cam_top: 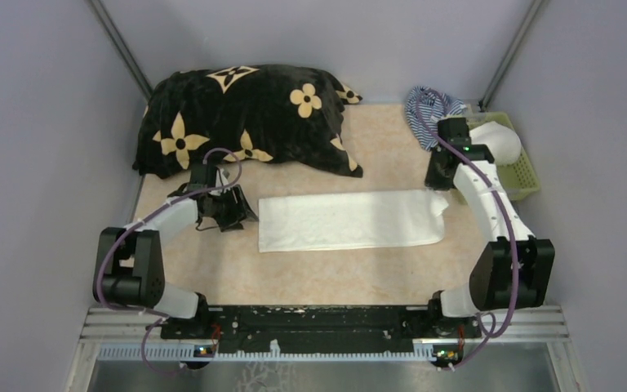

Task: Roll the towels
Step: Fold the towel at the center of the board.

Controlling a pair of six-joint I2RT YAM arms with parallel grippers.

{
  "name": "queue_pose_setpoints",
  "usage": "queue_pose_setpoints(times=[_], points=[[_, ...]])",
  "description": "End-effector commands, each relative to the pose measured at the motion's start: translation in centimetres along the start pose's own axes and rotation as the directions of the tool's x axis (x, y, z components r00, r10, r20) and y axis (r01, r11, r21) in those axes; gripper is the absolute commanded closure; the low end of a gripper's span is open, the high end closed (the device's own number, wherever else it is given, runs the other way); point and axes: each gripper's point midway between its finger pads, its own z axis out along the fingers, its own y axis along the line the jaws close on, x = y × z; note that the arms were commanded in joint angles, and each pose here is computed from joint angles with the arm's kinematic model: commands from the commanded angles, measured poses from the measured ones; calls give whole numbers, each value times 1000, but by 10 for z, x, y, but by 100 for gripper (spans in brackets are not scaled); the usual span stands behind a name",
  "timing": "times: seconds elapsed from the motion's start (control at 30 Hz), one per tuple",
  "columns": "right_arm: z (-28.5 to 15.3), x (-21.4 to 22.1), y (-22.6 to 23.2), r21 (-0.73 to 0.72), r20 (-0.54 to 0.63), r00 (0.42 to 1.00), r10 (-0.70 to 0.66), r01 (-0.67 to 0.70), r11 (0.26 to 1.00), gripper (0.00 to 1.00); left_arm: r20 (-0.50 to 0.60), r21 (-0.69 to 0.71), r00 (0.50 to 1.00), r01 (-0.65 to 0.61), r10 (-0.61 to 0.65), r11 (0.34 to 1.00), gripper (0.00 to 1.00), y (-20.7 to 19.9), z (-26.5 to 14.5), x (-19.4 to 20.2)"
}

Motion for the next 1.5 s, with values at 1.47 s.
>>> queue_pose_setpoints(times=[1.47], points=[[-74,166,429,-702,-108,918,-383,202,683,100,-100,71,995,-5,12,997,71,-13,36,41]])
